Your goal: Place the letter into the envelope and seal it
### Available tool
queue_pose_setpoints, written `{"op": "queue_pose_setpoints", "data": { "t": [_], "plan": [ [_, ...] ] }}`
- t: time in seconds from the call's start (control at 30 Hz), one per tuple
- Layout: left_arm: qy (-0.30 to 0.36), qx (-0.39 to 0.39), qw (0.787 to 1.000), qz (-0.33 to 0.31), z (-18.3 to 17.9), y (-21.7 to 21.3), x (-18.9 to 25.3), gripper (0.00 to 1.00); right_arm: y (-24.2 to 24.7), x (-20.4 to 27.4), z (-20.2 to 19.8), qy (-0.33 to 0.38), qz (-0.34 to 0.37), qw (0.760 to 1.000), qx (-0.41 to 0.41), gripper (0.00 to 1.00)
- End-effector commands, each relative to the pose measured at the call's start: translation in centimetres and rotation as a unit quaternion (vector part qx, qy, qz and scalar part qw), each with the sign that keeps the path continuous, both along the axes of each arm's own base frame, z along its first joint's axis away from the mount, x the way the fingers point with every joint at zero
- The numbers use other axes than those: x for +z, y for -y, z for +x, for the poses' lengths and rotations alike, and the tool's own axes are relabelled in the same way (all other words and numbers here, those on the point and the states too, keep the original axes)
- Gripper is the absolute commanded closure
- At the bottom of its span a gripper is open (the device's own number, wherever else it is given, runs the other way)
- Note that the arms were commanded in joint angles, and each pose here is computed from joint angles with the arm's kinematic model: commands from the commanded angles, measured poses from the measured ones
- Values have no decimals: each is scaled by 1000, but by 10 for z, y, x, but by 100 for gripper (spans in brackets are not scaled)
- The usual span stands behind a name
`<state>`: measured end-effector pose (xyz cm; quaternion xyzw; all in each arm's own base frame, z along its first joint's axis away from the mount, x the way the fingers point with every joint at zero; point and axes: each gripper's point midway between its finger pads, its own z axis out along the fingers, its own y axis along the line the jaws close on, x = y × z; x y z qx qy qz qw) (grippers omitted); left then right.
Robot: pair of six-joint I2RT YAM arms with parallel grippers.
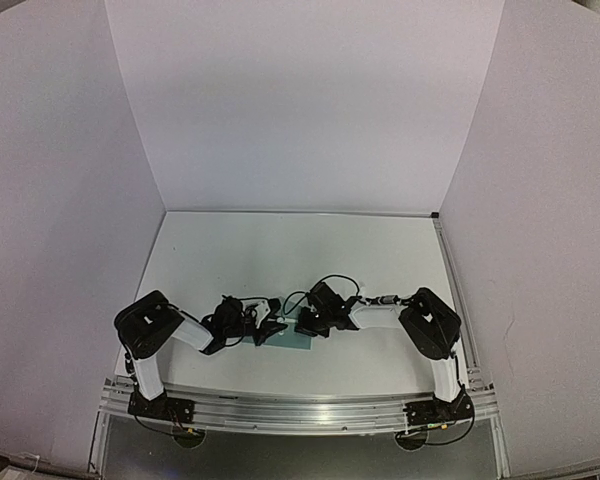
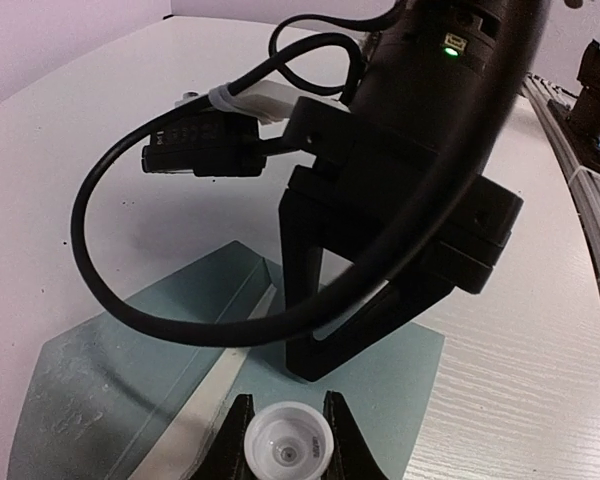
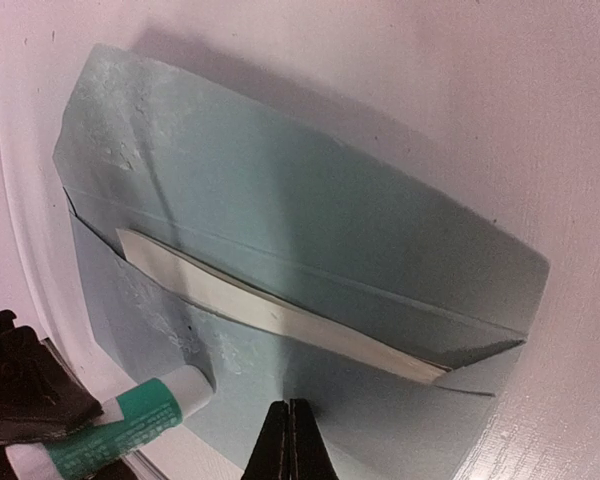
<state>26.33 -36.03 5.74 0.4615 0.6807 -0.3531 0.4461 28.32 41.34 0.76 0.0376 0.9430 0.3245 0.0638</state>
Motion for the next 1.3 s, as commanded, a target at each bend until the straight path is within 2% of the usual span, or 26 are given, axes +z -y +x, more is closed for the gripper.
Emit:
{"op": "queue_pose_setpoints", "data": {
  "t": [0.0, 0.3, 0.5, 0.6, 0.8, 1.03, 1.27],
  "plan": [
    [44, 9, 999, 7, 12, 5, 2, 100, 8, -17, -4, -15, -30, 999, 4, 100],
    [108, 36, 993, -21, 34, 12, 30, 100, 9, -16, -5, -14, -29, 999, 7, 100],
    [127, 30, 990, -49, 34, 14, 48, 100, 8, -18, -6, -17, -28, 999, 8, 100],
    [113, 39, 993, -26, 43, 16, 38, 100, 7, -18, -6, -18, -26, 999, 8, 100],
    [88, 23, 996, 11, 34, 11, 8, 100, 9, -15, -5, -16, -26, 1000, 8, 100],
    [54, 11, 998, 19, 30, 13, -6, 100, 13, -16, -6, -17, -28, 999, 8, 100],
    [81, 22, 995, 50, 36, 4, -19, 100, 16, -17, -8, -20, -29, 999, 8, 100]
  ]
}}
